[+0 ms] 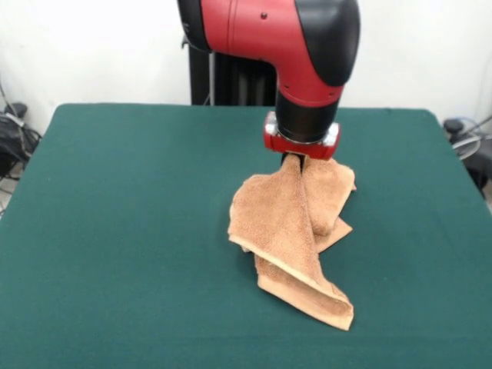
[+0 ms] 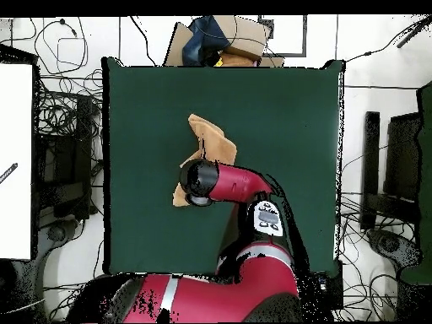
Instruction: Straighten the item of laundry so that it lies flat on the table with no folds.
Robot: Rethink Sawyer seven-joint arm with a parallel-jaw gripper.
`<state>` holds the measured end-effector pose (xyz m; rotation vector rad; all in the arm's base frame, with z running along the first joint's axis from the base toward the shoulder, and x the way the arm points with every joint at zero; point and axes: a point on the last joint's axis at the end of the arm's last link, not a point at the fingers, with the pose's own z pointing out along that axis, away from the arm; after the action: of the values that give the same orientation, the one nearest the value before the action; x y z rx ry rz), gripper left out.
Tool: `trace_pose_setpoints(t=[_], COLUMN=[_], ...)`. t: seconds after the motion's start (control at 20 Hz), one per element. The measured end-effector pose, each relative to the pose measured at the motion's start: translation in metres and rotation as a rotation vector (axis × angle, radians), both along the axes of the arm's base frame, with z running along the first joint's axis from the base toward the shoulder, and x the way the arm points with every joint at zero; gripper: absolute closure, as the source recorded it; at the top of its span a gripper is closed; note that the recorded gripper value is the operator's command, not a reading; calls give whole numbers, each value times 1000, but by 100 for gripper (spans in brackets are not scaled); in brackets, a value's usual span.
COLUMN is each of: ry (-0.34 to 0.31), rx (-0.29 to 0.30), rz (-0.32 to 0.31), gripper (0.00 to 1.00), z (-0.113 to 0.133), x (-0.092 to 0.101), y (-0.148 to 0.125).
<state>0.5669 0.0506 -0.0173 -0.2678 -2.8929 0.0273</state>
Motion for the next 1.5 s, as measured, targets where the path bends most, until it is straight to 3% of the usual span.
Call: trace_pose_setpoints(t=[0.9,1.2,1.25,1.45,1.5], ry=[-2,57,88,114,122], rx=[21,30,39,48,52], rz=[-11,16,21,26,27], gripper=[100,100,100,100,100], z=[8,36,51,70,87], x=[5,5,4,4,5], y=[-6,15,26,41,55])
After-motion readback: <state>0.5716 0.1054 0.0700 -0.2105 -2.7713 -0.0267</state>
